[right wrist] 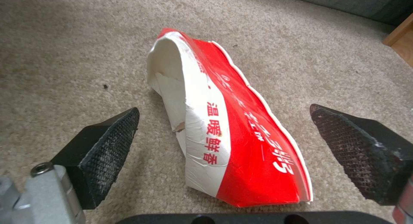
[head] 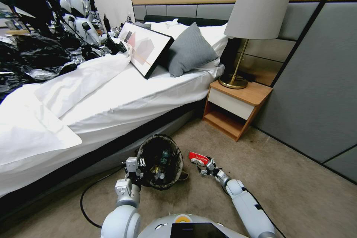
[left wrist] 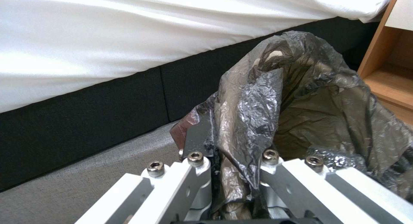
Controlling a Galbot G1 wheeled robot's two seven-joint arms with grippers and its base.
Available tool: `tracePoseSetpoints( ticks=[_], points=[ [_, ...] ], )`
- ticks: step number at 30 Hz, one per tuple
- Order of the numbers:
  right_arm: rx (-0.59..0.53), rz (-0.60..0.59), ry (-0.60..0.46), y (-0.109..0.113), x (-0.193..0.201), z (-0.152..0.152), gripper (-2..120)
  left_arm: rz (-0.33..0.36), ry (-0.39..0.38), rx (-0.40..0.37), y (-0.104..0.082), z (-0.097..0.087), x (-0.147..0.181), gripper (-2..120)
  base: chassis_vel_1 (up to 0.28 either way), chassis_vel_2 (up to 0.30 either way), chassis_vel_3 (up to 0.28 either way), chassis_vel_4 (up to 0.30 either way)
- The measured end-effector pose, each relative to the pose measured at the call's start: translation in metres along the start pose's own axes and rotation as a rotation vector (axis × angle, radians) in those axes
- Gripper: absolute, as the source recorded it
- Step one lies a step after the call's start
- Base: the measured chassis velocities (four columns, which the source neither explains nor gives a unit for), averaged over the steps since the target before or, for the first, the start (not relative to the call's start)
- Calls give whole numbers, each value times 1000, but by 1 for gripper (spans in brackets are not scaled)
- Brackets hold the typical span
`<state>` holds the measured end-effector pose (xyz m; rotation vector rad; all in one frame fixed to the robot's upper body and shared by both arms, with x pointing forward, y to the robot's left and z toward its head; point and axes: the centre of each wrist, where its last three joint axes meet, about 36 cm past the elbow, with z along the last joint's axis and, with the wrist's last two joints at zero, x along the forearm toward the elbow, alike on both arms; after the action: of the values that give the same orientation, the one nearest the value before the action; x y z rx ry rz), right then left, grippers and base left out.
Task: Pick up the trash bin, then pick up the garbage from the floor and place it into the trash bin.
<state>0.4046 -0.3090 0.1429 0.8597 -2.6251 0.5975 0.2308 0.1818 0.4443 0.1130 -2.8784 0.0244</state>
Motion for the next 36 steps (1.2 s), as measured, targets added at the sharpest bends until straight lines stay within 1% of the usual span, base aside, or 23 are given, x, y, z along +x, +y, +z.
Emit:
tracePoseSetpoints(
  ticks=[3,4,5,6,7,9,10,14,15,17,18,19,20,21,24,25,27,28,29,36],
  points=[
    [-5,3,4,-1,-3,3,87,1,0,-1,-1,0,1,6,0,0,0,0],
    [-5,3,4,-1,-3,3,87,1,0,-1,-1,0,1,6,0,0,0,0],
    [-8,4,8,-1,-4,4,84,1,0,-2,-1,1,1,6,0,0,0,0],
    [-16,4,14,0,-6,8,77,0,0,-1,-1,1,1,6,0,0,0,0],
    [-16,4,14,0,-6,8,77,0,0,-1,-1,1,1,6,0,0,0,0],
    [-25,11,23,1,-7,13,65,0,-1,-1,-1,1,1,6,0,0,0,0],
    [-25,11,23,1,-7,13,65,0,-1,-1,-1,1,1,6,0,0,0,0],
    [-33,21,24,1,-7,17,46,-1,0,-3,-1,1,0,6,0,0,0,0],
    [-33,21,24,1,-7,17,46,-1,0,-3,-1,1,0,6,0,0,0,0],
    [-40,24,24,1,-7,20,36,0,-1,-3,-1,2,-1,6,0,0,0,0],
    [-40,24,24,1,-7,20,36,0,-1,-3,-1,2,-1,6,0,0,0,0],
    [-42,26,24,1,-7,20,30,0,-1,-3,-1,2,-1,6,0,0,0,0],
    [-43,27,24,1,-7,21,27,1,-1,-3,-2,2,-1,6,0,0,0,0],
    [-43,27,24,1,-7,21,27,1,-1,-3,-2,2,-1,6,0,0,0,0],
    [-46,35,20,1,-7,21,11,1,0,-3,-1,3,-2,6,0,0,0,0],
    [-46,35,20,1,-7,21,11,1,0,-3,-1,3,-2,6,0,0,0,0],
    [-47,42,17,0,-7,21,3,2,1,-3,-1,3,-2,6,0,0,0,0],
    [-47,42,17,0,-7,21,3,2,1,-3,-1,3,-2,6,0,0,0,0],
    [-48,46,16,1,-7,21,0,2,2,-4,-1,3,-2,6,0,0,0,0],
    [-50,56,6,3,-5,19,0,3,7,-6,-1,5,-1,6,0,0,0,0]
  ],
)
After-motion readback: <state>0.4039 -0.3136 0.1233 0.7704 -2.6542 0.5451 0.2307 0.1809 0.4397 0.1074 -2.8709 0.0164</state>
